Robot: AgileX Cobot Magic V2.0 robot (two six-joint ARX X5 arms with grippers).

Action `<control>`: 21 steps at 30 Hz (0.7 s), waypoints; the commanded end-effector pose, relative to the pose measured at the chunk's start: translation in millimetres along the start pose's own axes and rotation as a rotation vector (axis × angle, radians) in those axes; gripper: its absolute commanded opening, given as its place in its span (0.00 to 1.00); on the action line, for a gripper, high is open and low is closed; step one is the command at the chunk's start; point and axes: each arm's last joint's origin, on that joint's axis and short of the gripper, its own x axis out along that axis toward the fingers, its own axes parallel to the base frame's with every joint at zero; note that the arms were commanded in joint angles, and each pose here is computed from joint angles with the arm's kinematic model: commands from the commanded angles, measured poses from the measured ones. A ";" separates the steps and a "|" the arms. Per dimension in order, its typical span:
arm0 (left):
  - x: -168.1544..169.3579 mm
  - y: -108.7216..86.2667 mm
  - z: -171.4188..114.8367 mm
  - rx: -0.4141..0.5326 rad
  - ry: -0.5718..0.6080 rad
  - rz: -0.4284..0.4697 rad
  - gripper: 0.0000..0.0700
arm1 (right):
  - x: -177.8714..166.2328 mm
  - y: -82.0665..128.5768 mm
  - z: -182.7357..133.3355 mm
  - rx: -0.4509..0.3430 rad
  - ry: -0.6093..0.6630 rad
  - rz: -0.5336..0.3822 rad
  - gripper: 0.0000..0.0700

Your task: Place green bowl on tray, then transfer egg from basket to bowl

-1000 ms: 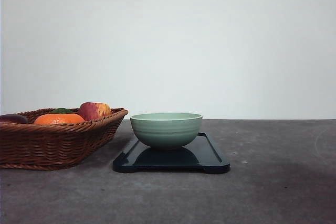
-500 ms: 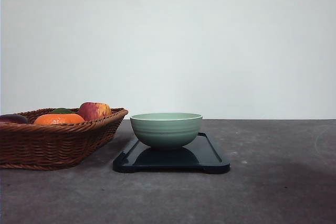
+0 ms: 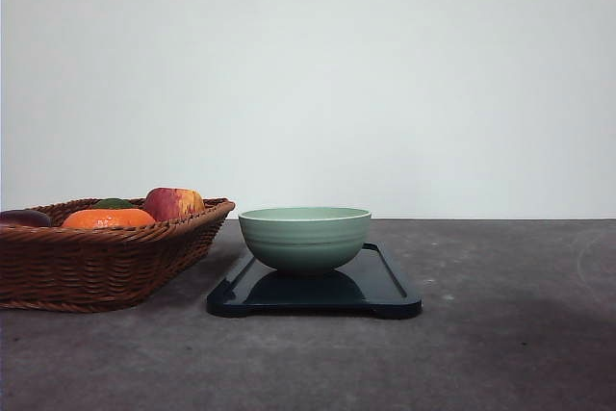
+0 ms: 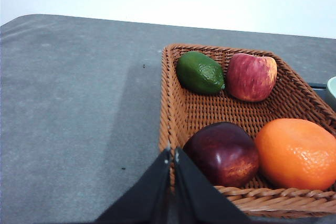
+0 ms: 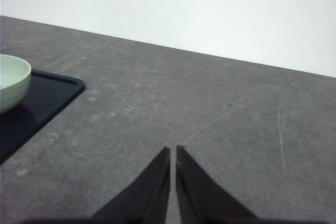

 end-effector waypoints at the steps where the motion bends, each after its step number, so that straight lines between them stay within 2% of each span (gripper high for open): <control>1: 1.8 0.5 -6.5 0.015 0.022 0.001 0.00 | 0.2 0.0 -0.1 0.010 -0.010 -0.004 0.02; 21: 1.8 0.5 -6.5 0.015 0.022 0.001 0.00 | 0.2 0.0 -0.1 0.010 -0.010 -0.004 0.02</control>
